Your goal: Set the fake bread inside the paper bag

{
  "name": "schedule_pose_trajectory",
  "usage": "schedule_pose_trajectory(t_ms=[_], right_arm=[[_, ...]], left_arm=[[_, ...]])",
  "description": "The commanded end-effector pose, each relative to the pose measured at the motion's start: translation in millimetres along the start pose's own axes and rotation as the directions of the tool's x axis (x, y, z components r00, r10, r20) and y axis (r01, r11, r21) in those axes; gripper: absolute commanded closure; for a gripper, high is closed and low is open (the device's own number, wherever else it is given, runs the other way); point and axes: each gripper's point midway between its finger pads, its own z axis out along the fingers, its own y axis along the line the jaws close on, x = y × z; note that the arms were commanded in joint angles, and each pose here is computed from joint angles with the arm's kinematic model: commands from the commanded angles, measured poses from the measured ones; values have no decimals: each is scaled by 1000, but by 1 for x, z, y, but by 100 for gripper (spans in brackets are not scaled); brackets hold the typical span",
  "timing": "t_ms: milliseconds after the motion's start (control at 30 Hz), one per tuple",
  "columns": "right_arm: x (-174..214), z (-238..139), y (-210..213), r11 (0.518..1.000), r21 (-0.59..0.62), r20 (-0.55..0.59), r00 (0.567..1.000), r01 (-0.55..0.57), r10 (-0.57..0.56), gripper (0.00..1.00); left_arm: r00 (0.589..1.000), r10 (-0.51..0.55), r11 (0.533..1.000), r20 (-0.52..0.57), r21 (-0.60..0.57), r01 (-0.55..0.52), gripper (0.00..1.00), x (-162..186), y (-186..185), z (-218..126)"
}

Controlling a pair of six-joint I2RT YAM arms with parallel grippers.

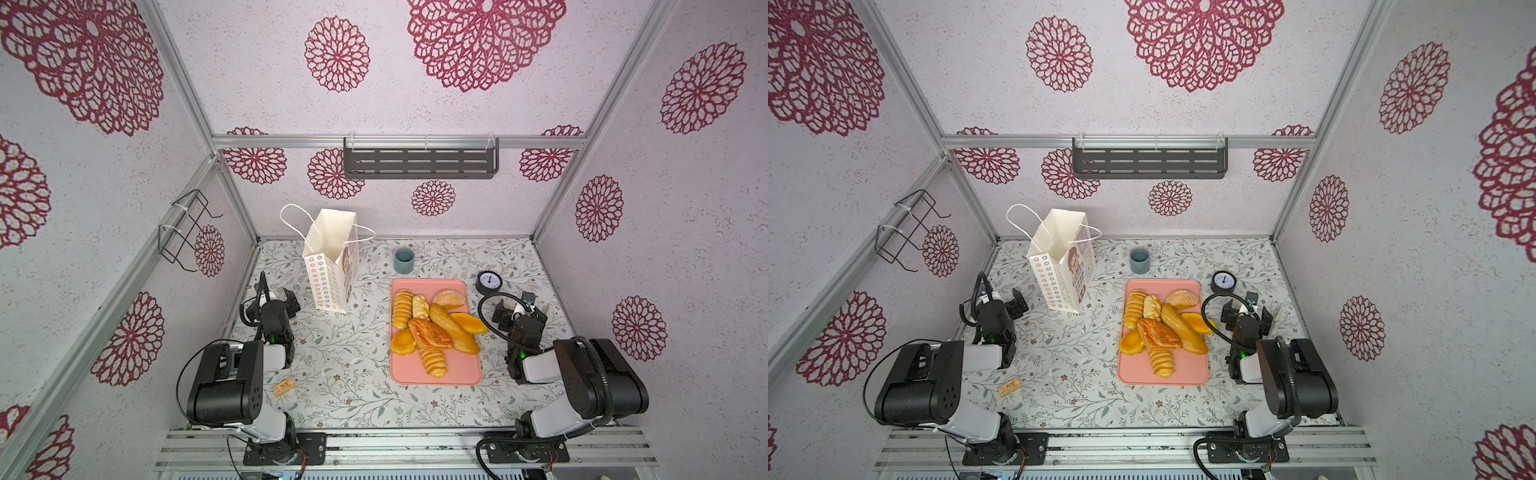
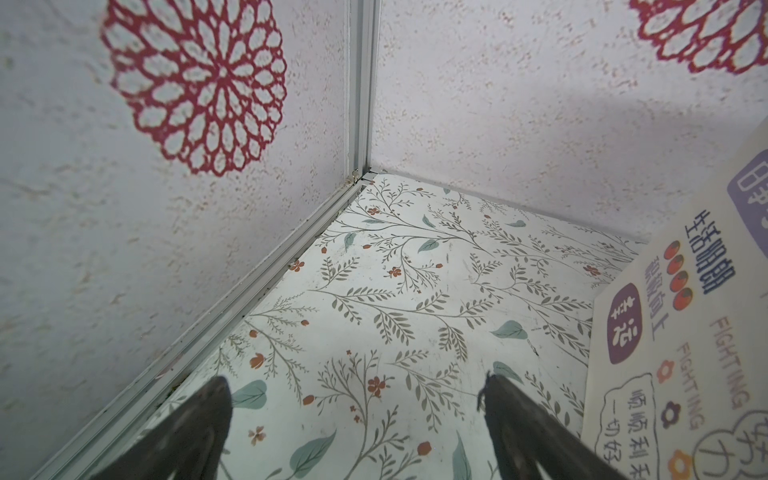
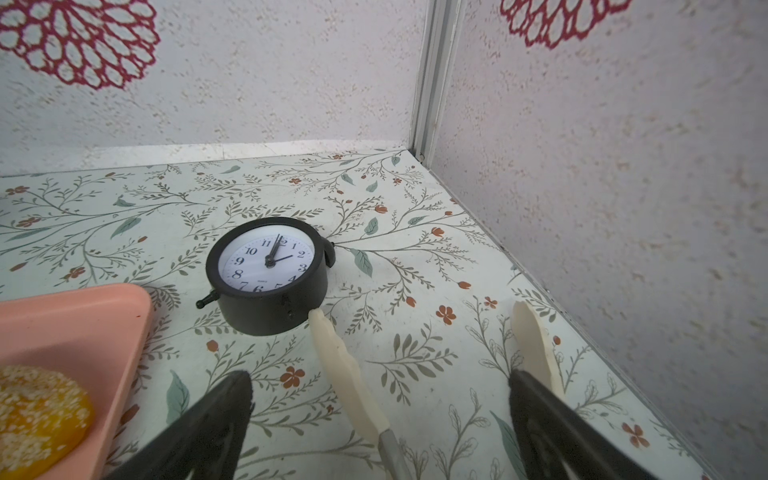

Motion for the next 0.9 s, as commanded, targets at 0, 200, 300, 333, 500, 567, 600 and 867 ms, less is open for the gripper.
schedule_pose_trajectory(t_ms=[0, 200, 300, 333, 500, 567, 600, 867], right_arm=[[-12, -1, 1, 1000, -6, 43, 999, -30, 30, 1], [-19, -9, -6, 998, 6, 70, 996, -55, 54, 1], [-32, -22, -9, 999, 21, 106, 993, -49, 47, 1], [-37, -23, -12, 997, 39, 101, 993, -61, 57, 1], [-61, -32, -38, 963, 203, -40, 981, -179, 191, 1], [-71, -40, -44, 949, 235, -87, 968, -210, 236, 1], [-77, -45, -43, 948, 224, -105, 962, -224, 252, 1], [-126, -77, 48, 858, -290, -337, 884, -424, 323, 32]], left_arm=[[1000, 12, 1000, 20, 0, -12, 3, -4, 0, -1], [1000, -3, 1000, 19, -21, 4, 3, -27, 5, -11], [998, -33, 997, -59, -76, 28, 3, -49, 13, -19], [997, -55, 995, -59, -81, 50, 3, -59, 14, -23], [965, -242, 958, -96, -181, 222, 3, -102, 33, -54], [939, -319, 930, -128, -232, 284, 3, -116, 41, -68], [928, -334, 932, -168, -209, 297, 3, -123, 37, -74], [893, -204, 951, -402, 134, 277, 1, -194, -29, -103]])
